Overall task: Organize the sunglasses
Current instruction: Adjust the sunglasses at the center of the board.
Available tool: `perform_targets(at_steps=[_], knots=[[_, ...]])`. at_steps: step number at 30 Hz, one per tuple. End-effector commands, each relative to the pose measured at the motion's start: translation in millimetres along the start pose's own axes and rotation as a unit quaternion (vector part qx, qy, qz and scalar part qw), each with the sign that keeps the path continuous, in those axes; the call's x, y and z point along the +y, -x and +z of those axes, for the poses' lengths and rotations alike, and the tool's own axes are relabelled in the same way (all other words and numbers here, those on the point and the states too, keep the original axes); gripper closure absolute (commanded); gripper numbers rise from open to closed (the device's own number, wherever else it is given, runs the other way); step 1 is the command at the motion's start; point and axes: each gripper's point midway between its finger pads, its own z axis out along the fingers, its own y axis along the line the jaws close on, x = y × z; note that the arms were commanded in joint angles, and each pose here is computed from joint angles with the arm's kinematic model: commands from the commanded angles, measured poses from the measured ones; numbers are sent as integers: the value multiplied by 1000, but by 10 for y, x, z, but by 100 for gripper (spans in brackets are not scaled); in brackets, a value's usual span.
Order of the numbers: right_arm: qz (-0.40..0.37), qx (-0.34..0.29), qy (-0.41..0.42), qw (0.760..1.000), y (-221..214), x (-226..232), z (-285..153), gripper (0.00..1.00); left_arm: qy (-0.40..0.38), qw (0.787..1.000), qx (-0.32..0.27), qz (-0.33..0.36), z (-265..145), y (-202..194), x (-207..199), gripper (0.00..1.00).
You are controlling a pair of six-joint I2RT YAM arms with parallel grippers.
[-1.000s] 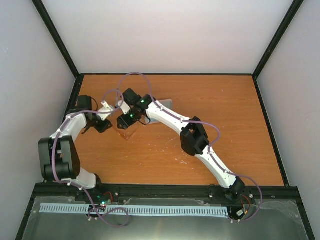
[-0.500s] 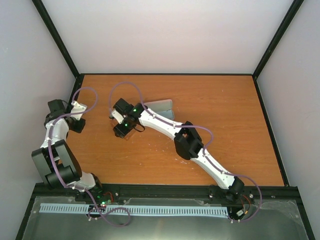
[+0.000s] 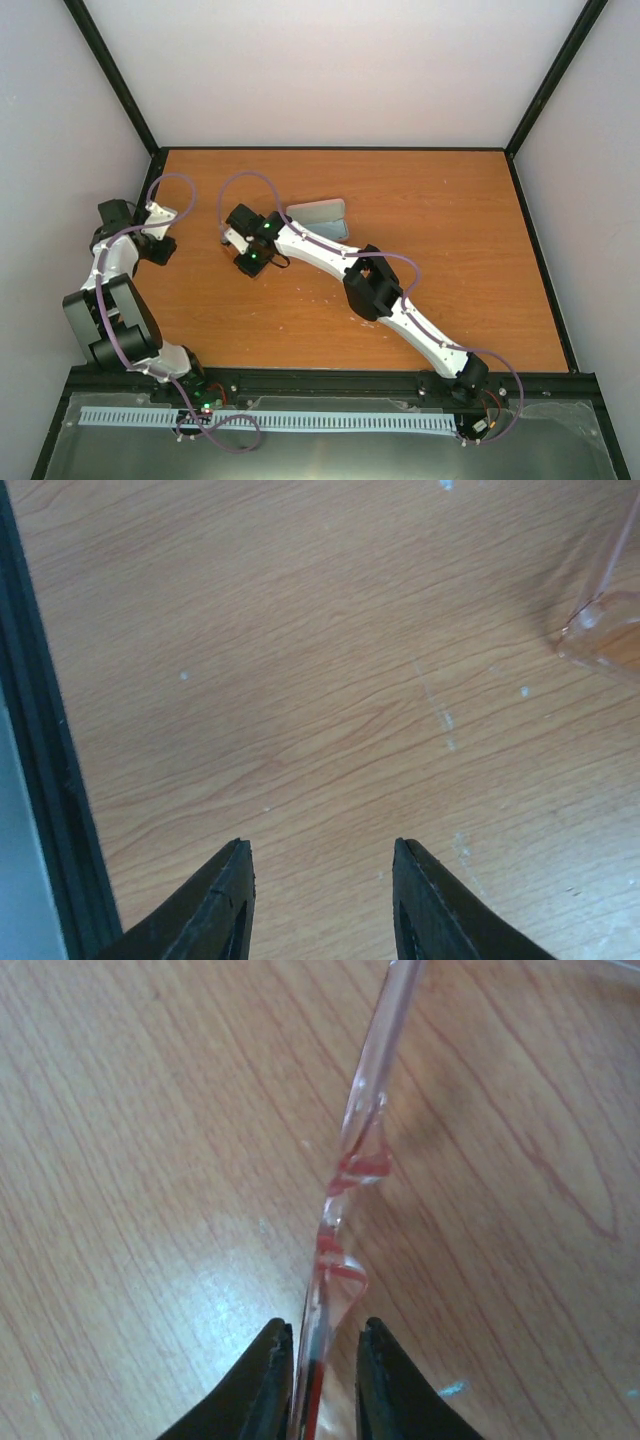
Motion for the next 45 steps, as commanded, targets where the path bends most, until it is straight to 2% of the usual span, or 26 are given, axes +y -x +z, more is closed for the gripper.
perform_targets(at_steps=[1,5,8,12,19,22,25,26,28,31,39,45], knots=[[-9,-2,4,1000,20,79,-64,82,-45,998,-34,1,-16,163,-99,61],[-14,-1,15,1000,9,146,-213,87,-97,994,-42,-6,40,258,-258,61],[-33,1,31,999,-31,239,-384,87,-132,990,-46,-2,103,349,-416,62],[-66,22,36,997,-246,319,-589,86,-150,987,-49,9,173,467,-528,62],[-70,80,49,993,-776,395,-811,91,-164,985,-47,10,278,547,-516,62],[-57,76,39,995,-808,384,-887,87,-166,985,-43,14,336,541,-536,62],[-19,43,8,999,-604,280,-942,87,-178,984,-13,24,490,442,-632,68],[2,38,2,999,-547,233,-946,91,-184,983,-5,30,551,415,-675,71],[58,32,-12,998,-480,97,-948,97,-190,981,-2,42,631,424,-757,73],[123,35,-5,992,-527,-7,-938,97,-210,976,8,65,754,496,-964,73],[203,99,-32,974,-907,-316,-699,97,-238,966,30,94,894,486,-1277,74],[218,134,-31,966,-1020,-377,-512,97,-257,961,42,93,806,330,-1435,79]])
